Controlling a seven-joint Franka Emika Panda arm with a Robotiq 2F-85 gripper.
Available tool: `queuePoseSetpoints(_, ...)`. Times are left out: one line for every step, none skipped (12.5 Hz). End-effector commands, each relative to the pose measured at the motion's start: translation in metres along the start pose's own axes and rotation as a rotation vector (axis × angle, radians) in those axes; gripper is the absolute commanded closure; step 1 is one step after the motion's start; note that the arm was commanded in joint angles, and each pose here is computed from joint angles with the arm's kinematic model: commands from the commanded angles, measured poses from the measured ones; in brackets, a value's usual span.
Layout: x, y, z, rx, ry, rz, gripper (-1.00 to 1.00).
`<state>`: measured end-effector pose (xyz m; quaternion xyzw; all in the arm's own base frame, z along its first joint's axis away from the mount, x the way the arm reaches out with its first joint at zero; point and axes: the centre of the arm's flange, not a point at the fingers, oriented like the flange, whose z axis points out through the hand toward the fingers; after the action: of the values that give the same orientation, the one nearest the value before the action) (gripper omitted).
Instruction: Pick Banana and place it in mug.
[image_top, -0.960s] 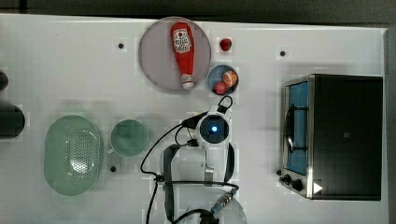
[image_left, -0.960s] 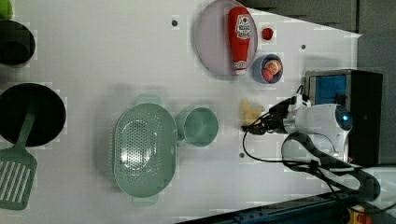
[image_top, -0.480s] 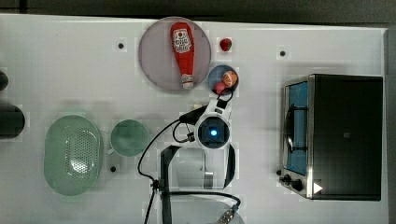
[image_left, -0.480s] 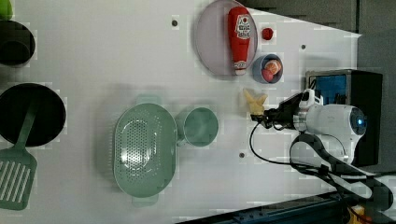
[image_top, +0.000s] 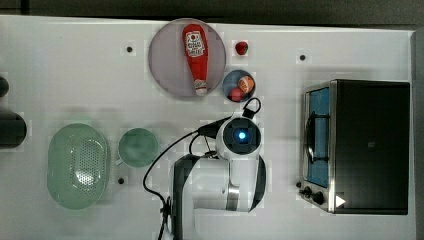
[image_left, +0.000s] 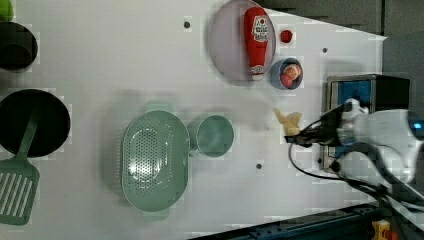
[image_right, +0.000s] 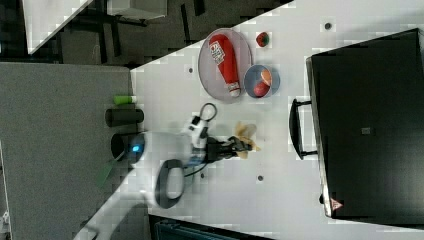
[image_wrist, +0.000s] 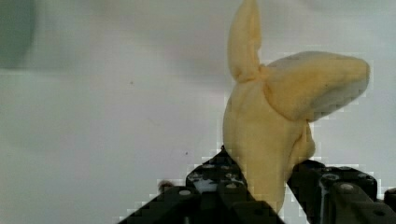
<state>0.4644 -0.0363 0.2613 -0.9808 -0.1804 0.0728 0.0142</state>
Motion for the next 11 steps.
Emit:
queuePoseSetpoints(0.004, -0.011, -0.112, -0.045, 0.079, -0.048, 0.36)
queuePoseSetpoints(0.003, -0.02, -0.131, -0.047, 0.08, -0.033, 0.36)
queuePoseSetpoints(0.002, -0.031, -0.145, -0.049, 0.077, -0.004, 0.36)
queuePoseSetpoints(0.004, -0.044, -0.152, -0.05, 0.07, 0.027, 0.36)
queuePoseSetpoints(0.006, -0.059, -0.155, -0.053, 0.065, 0.041, 0.36)
queuePoseSetpoints(0.011, -0.076, -0.156, -0.055, 0.068, 0.044, 0.36)
queuePoseSetpoints(0.016, -0.095, -0.155, -0.055, 0.068, 0.047, 0.36)
queuePoseSetpoints(0.021, -0.115, -0.154, -0.049, 0.069, 0.073, 0.36)
queuePoseSetpoints(0.025, -0.136, -0.152, -0.038, 0.069, 0.113, 0.36)
queuePoseSetpoints(0.029, -0.157, -0.149, -0.023, 0.066, 0.152, 0.36)
queuePoseSetpoints(0.032, -0.175, -0.144, -0.005, 0.058, 0.194, 0.36)
